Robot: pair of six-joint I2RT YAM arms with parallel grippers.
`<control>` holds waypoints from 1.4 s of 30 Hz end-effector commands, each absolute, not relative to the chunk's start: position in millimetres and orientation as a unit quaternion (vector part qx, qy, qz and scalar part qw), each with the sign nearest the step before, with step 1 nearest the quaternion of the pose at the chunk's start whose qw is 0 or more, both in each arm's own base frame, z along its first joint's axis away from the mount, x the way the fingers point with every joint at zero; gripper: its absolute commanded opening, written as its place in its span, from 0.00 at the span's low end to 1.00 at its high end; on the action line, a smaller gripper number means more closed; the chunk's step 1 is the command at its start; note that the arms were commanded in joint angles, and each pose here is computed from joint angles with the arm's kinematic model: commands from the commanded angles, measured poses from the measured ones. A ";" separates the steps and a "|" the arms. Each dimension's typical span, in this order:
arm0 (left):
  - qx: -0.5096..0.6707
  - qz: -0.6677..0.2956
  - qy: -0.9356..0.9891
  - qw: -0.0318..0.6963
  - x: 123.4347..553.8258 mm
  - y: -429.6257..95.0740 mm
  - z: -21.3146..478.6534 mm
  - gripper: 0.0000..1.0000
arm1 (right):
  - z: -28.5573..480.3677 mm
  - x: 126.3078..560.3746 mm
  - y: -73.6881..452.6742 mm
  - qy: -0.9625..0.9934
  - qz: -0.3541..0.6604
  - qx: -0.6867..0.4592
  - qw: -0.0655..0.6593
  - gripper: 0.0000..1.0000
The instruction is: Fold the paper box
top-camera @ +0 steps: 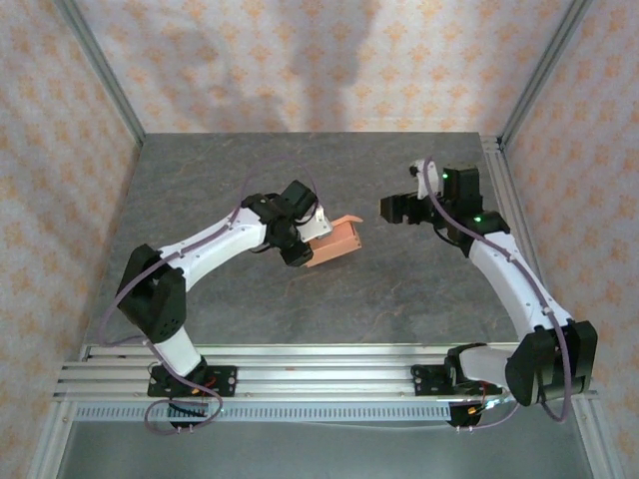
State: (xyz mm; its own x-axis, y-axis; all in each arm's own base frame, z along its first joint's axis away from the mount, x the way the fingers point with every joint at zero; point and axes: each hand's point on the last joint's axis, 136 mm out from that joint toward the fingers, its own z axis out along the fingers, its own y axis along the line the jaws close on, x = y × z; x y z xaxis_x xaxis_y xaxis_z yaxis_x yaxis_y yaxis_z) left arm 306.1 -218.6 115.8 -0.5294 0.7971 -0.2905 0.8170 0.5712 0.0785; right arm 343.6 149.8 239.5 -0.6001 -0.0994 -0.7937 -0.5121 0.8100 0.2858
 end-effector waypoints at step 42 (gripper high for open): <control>0.473 -0.035 0.880 0.025 288.3 -208.1 84.3 0.39 | 174.1 330.1 241.2 0.830 0.245 -0.425 0.266 0.00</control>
